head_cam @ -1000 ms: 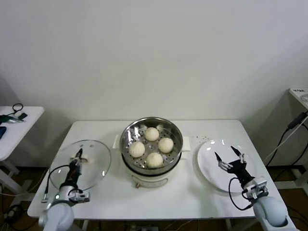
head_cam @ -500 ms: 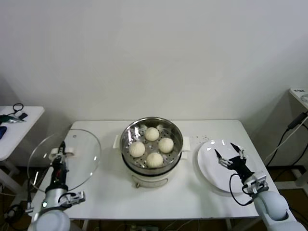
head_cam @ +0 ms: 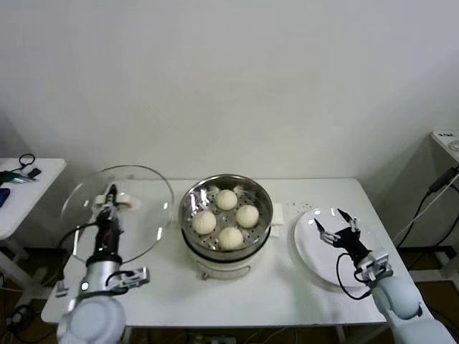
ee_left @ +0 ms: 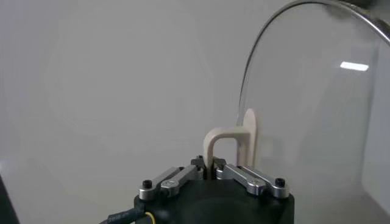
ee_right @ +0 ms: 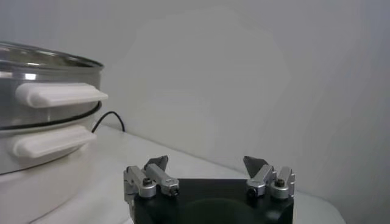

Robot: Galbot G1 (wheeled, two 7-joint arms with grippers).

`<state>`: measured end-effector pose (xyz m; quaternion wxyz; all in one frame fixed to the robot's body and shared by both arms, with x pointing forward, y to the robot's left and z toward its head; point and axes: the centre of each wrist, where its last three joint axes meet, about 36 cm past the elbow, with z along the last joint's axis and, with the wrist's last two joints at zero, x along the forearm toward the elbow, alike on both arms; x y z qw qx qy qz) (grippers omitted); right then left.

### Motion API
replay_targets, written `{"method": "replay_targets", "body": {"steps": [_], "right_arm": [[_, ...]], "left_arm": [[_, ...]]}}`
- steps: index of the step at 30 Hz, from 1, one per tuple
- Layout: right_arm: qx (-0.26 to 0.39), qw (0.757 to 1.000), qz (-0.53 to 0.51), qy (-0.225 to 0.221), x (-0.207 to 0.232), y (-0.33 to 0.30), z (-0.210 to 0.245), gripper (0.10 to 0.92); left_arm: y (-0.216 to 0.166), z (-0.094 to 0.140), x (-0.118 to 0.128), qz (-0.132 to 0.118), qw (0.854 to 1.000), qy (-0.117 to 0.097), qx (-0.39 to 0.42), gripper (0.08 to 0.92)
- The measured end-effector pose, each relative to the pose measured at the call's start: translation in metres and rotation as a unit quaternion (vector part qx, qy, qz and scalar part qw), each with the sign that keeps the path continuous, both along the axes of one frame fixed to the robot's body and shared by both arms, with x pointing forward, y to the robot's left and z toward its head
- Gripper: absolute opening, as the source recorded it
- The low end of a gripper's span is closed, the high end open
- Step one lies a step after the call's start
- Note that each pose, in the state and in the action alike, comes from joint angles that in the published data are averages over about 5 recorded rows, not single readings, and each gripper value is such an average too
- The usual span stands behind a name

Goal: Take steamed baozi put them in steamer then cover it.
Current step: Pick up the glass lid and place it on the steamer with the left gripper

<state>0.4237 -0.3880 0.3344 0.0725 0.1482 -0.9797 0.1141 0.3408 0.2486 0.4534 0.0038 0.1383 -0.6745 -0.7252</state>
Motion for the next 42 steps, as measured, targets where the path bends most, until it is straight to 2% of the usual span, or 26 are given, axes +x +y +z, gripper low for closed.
{"method": "replay_targets", "body": {"steps": [9,18,23,30,42], "right_arm": [[-0.006,1.0,-0.004,0.003,0.003,-0.002,-0.005,0.823],[-0.016,1.0,-0.013,0.008,0.001,-0.011,-0.007,0.823],[-0.018,1.0,-0.016,0.01,-0.001,-0.013,-0.008,0.823],[-0.023,0.999,-0.017,0.014,-0.004,-0.016,-0.011,0.823],[-0.027,0.999,-0.018,0.016,-0.004,-0.014,-0.016,0.823]], "left_arm": [[-0.063,0.012,0.023,-0.044,0.999,0.02,-0.013,0.15],[-0.125,0.014,0.046,-0.067,0.996,0.046,-0.035,0.15],[-0.157,0.011,0.055,-0.069,0.994,0.061,-0.052,0.15],[-0.195,0.01,0.065,-0.072,0.992,0.072,-0.069,0.15],[-0.231,-0.001,0.073,-0.069,0.99,0.096,-0.079,0.15]]}}
